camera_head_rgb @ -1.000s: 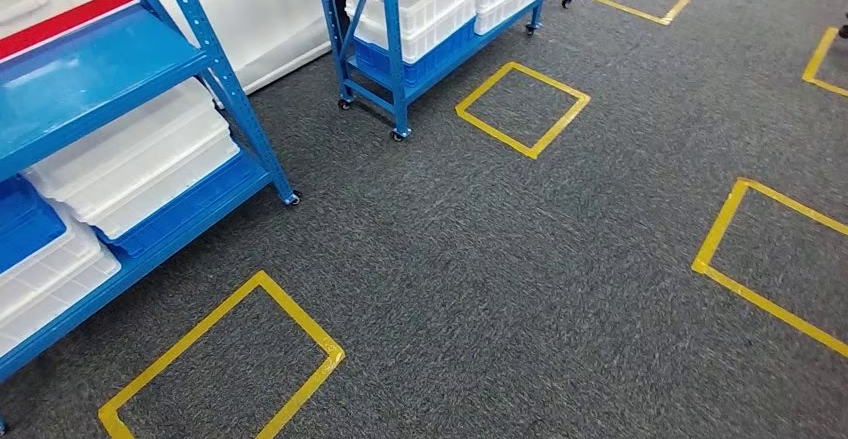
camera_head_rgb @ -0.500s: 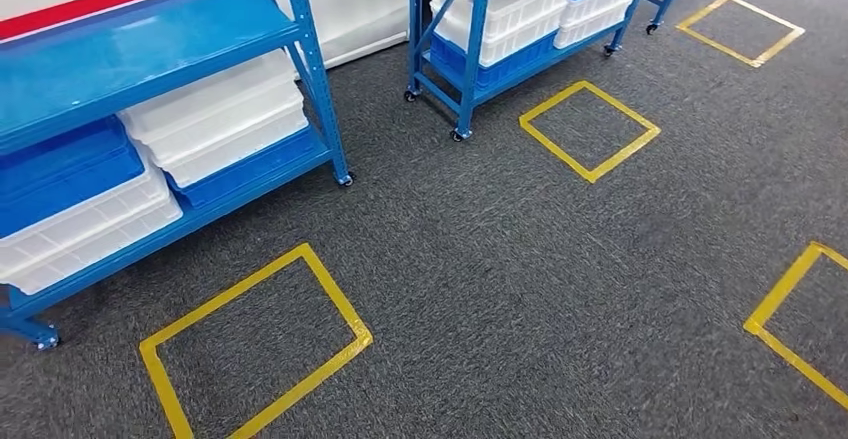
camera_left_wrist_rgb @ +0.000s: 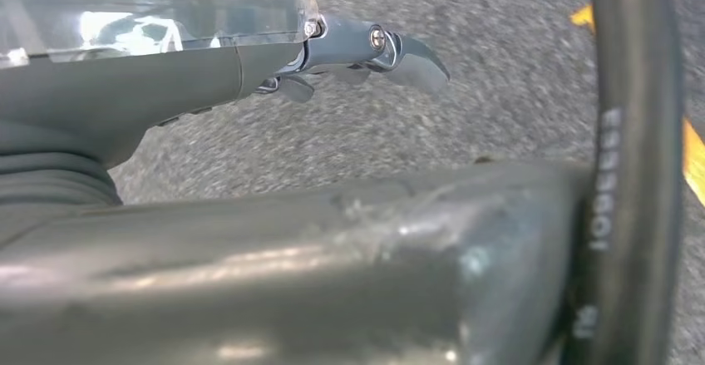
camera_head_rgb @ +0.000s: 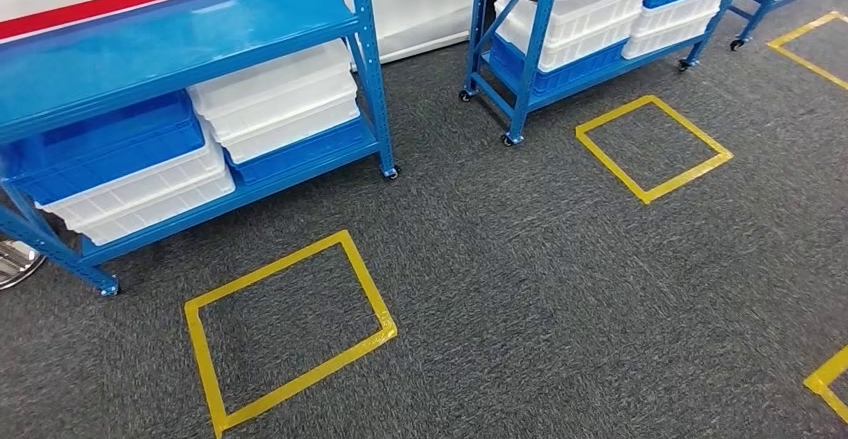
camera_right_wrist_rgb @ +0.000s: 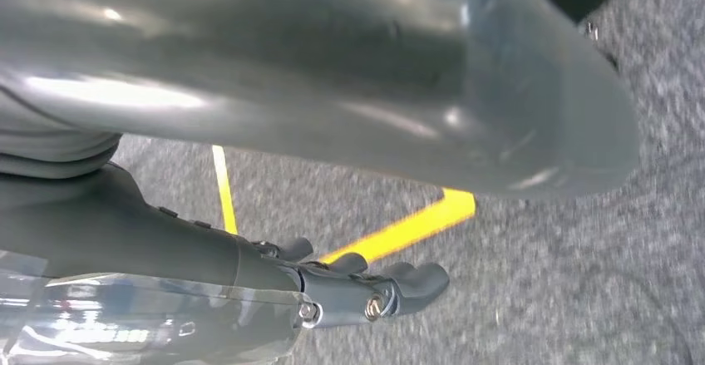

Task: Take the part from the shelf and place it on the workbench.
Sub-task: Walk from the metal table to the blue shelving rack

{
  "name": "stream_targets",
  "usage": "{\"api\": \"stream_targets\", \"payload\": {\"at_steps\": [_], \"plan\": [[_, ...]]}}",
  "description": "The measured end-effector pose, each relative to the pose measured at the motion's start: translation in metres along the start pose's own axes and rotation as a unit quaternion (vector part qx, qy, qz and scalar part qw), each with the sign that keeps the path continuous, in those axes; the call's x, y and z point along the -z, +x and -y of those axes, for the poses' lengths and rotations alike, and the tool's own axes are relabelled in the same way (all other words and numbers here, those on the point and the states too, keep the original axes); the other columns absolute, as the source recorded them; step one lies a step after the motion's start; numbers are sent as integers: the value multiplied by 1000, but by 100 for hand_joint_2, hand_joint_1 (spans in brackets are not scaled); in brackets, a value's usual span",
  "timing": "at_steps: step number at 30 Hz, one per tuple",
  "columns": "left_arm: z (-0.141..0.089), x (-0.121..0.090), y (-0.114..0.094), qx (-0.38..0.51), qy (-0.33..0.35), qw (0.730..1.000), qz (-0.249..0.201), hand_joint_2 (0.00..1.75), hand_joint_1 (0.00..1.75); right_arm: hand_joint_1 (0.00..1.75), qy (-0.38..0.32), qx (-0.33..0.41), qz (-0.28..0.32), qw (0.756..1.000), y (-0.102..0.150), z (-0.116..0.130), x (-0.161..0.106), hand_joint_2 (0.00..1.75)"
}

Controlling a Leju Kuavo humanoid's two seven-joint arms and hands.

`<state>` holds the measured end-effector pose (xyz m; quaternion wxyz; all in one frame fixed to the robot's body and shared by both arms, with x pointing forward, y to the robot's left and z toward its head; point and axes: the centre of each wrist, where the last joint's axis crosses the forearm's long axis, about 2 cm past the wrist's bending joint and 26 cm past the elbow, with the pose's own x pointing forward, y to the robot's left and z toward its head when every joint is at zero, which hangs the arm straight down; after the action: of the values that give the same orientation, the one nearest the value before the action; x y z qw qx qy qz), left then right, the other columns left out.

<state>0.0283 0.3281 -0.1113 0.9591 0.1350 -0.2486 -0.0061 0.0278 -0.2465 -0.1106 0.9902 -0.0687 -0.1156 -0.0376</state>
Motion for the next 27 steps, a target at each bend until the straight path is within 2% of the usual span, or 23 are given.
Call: {"api": "stream_targets", "payload": {"at_steps": [27], "plan": [[6,0,3,-5,-5,1000,5,0,0,0,-2,2,-6,1000,-3,3,0,0]]}}
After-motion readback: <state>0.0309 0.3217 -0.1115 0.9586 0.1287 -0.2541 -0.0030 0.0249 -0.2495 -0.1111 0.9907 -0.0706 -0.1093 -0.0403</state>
